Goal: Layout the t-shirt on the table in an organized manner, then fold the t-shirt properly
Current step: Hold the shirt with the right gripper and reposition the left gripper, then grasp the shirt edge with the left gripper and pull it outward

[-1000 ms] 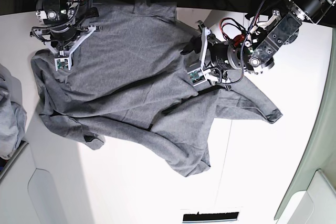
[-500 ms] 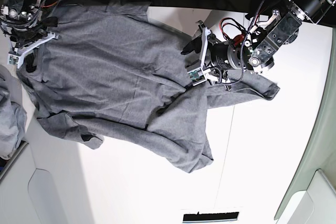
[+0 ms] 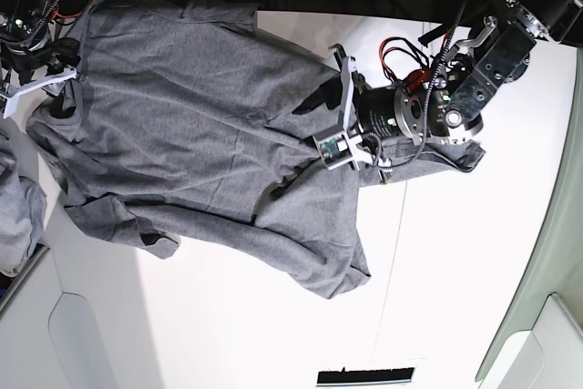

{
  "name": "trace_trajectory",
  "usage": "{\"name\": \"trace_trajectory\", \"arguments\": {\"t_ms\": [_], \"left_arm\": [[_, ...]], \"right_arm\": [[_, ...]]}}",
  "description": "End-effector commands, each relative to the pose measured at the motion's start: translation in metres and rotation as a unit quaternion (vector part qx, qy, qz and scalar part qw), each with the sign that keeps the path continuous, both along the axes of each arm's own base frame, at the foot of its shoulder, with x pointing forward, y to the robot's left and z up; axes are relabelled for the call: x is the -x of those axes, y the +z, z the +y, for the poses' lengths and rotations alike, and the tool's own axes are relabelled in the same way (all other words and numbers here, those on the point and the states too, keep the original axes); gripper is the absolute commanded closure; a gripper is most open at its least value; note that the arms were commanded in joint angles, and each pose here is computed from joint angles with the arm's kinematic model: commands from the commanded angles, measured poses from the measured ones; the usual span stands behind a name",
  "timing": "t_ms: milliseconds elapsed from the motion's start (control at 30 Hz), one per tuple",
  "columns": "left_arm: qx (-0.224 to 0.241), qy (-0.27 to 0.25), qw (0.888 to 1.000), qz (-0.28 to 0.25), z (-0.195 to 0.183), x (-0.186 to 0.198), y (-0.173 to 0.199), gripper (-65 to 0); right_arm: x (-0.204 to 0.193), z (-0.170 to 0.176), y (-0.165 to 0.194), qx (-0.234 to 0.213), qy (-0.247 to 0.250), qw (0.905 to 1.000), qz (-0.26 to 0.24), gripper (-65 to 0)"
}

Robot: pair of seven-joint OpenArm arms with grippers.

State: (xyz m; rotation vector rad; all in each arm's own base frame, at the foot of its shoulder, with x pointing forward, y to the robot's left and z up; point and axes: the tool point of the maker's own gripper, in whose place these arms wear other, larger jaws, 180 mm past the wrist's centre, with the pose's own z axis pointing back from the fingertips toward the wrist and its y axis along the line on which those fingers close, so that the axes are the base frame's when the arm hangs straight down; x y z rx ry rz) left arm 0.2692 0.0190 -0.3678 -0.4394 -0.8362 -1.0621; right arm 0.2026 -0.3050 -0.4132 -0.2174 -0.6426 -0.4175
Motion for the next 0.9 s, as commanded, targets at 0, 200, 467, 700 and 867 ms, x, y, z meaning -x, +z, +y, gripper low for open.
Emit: {"name": "trace_trajectory", "arguments": {"t_ms": [0,200,467,700,867], "left_arm": [[0.011,0.014,1.000,-0.024,0.006,-0.016,0.019,-28.1],[0.007,0.118,0.993,-0.028,0.046,-0.052,0.016,-28.4],[-0.008,0.189,0.982,0.015,0.055,-0.080,-0.040,-33.4],[-0.009,0.188,0.981,0.038,0.042,-0.088,-0.056,-29.6],[-0.008,0.179,0.984,0.022,0.042,-0.096,-0.046,-2.1]], "right_arm": [[-0.012,-0.006,0.017,0.016,0.003,0.9994,-0.029,-33.8],[-0.027,0.014,0.029,-0.016,0.049,0.9967,-0.063,-33.8],[-0.039,0.040,0.029,-0.047,0.087,0.9921,-0.078,-33.8],[-0.041,0.055,0.024,-0.041,0.113,0.9907,-0.064,-33.8],[-0.042,0.056,0.025,-0.042,0.115,0.9902,-0.067,-31.6]]}}
